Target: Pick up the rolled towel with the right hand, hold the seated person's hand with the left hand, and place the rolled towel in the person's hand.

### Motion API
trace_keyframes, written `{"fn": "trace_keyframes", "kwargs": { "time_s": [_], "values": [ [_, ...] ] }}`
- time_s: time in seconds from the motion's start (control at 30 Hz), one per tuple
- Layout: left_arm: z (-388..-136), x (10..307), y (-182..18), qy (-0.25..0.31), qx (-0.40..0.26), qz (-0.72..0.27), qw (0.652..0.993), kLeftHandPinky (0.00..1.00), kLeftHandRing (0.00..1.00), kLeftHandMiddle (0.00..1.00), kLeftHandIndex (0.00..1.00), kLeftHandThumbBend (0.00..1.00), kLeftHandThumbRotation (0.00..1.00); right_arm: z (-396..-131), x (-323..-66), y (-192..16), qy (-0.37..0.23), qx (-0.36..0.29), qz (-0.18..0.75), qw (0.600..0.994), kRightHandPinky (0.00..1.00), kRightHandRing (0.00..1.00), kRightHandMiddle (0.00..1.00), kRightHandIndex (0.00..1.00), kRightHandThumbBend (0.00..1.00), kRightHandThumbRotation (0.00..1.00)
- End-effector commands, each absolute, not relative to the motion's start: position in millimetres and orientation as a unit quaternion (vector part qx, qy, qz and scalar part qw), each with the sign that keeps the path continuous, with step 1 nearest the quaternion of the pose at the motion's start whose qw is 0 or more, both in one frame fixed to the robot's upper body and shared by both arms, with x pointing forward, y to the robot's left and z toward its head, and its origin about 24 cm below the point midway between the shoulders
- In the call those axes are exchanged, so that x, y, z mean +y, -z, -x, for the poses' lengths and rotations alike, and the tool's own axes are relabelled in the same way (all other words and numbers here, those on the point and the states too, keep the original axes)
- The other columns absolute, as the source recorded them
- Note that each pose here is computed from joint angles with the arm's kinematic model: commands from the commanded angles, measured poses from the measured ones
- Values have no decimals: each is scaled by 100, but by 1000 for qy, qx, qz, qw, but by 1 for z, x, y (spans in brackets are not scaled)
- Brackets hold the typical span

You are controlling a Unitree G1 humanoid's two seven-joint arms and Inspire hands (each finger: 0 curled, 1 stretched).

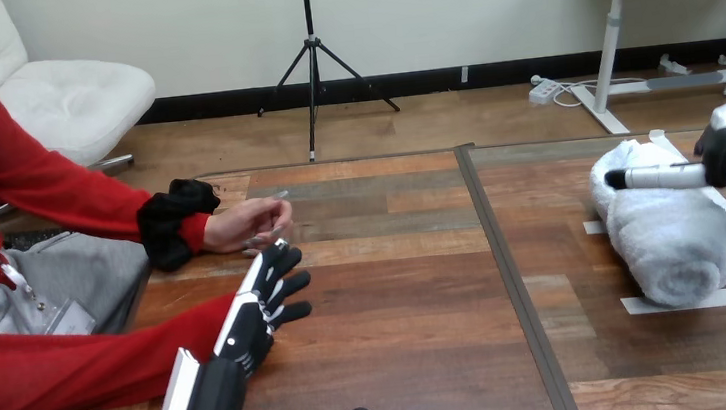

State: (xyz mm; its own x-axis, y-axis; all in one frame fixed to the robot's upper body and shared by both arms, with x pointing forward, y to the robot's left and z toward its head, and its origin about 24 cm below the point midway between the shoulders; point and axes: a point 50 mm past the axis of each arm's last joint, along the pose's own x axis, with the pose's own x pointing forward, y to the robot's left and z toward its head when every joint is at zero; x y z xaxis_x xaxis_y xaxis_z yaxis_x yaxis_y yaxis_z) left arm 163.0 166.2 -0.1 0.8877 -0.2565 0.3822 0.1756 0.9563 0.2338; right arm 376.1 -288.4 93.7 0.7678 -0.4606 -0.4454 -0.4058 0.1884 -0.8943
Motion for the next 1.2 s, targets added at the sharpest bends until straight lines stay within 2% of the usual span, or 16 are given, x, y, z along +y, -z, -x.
{"fn": "trace_keyframes", "kwargs": {
  "time_s": [0.0, 0.3, 0.6, 0.7, 0.87, 1.0, 1.17],
  "values": [
    [-174, 166, -20, 109, -262, -99, 954, 78, 87, 91, 94, 100, 46, -379, -276, -89, 6, 329, 645, 690, 25, 77, 87, 95, 100, 93],
    [-173, 166, -24, 106, -271, -103, 951, 76, 86, 90, 93, 100, 45, -376, -271, -79, -8, 337, 643, 688, 25, 83, 90, 96, 100, 92],
    [-174, 165, -27, 107, -282, -110, 947, 74, 84, 89, 92, 100, 47, -377, -264, -75, -33, 342, 659, 668, 24, 93, 99, 100, 100, 99],
    [-174, 164, -28, 108, -283, -108, 947, 74, 85, 90, 92, 100, 47, -377, -262, -74, -26, 339, 661, 669, 24, 91, 98, 100, 100, 97],
    [-174, 162, -29, 107, -286, -108, 946, 74, 85, 89, 92, 100, 46, -377, -259, -72, -26, 331, 672, 662, 30, 80, 91, 100, 100, 91],
    [-174, 161, -30, 106, -292, -105, 945, 74, 84, 89, 91, 100, 45, -377, -257, -70, -14, 330, 647, 688, 33, 80, 92, 100, 98, 86],
    [-174, 160, -31, 104, -293, -107, 945, 74, 84, 89, 91, 100, 45, -376, -257, -68, 20, 317, 617, 720, 37, 79, 91, 97, 99, 71]
  ]
}}
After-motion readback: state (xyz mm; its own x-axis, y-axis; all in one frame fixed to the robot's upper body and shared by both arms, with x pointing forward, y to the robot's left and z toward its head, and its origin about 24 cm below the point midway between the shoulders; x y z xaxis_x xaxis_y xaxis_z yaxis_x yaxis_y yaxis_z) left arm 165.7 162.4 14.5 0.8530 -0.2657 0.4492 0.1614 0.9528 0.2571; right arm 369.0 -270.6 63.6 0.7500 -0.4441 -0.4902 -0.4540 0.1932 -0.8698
